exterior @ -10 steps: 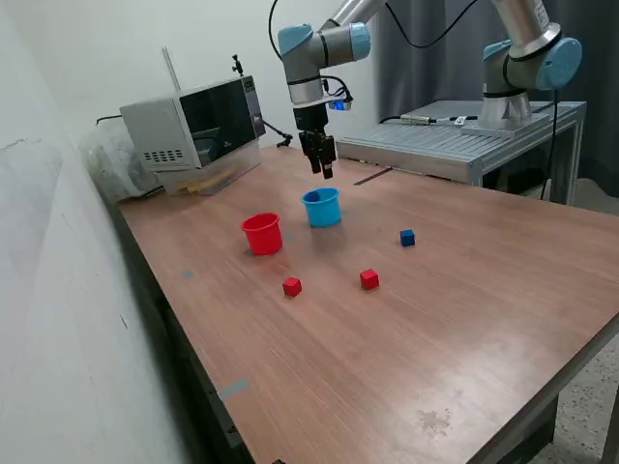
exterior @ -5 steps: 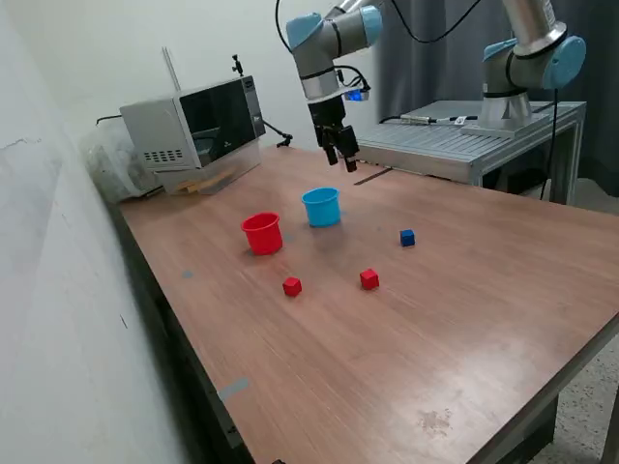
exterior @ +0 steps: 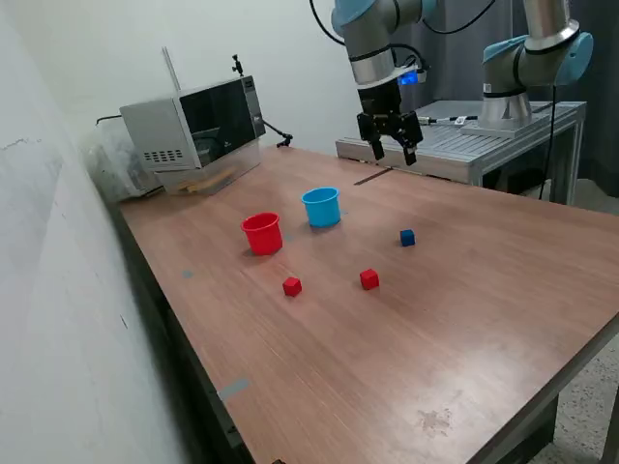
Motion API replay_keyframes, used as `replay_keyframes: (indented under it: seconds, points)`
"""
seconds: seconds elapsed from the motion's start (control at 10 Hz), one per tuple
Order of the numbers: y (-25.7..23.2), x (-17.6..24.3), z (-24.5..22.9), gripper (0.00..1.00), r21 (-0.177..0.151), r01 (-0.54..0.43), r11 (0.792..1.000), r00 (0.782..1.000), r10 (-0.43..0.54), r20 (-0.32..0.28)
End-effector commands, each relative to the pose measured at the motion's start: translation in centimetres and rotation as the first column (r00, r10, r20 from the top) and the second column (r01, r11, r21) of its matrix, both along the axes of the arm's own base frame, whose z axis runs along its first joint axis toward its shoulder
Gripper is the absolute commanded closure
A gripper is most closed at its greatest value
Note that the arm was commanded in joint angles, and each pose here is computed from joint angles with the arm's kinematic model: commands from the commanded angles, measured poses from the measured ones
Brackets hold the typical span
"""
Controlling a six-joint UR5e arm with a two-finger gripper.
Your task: Place red objects in the red bin, and blue objects in the blue bin.
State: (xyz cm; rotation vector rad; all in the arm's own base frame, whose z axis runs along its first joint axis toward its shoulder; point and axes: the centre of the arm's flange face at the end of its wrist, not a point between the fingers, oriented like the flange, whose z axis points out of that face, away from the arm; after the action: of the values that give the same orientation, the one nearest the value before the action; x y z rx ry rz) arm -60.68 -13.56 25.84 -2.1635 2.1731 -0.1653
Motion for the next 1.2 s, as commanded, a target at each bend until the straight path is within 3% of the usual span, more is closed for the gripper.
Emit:
replay_keyframes:
  seconds: [0.0, 0.1, 0.2, 0.4, 0.7, 1.1]
  points:
    - [-2.2, 0.3, -0.1, 0.00, -0.039, -0.012, 0.999, 1.000, 0.012, -0.009]
    - [-2.7, -0.3, -0.9, 0.00, -0.081, 0.058, 0.995, 0.998, -0.059, -0.014]
    - [-2.8, -0.7, -3.5, 0.00, -0.073, 0.169, 0.983, 0.985, -0.167, 0.035]
    - [-4.1, -1.6, -8.2, 0.00, -0.055, 0.261, 0.964, 0.965, -0.259, 0.048]
    - [-4.3, -2.3, -12.0, 0.00, -0.037, 0.338, 0.940, 0.940, -0.336, 0.059]
    - [-3.0, -2.9, -12.9, 0.00, -0.021, 0.354, 0.935, 0.934, -0.352, 0.062]
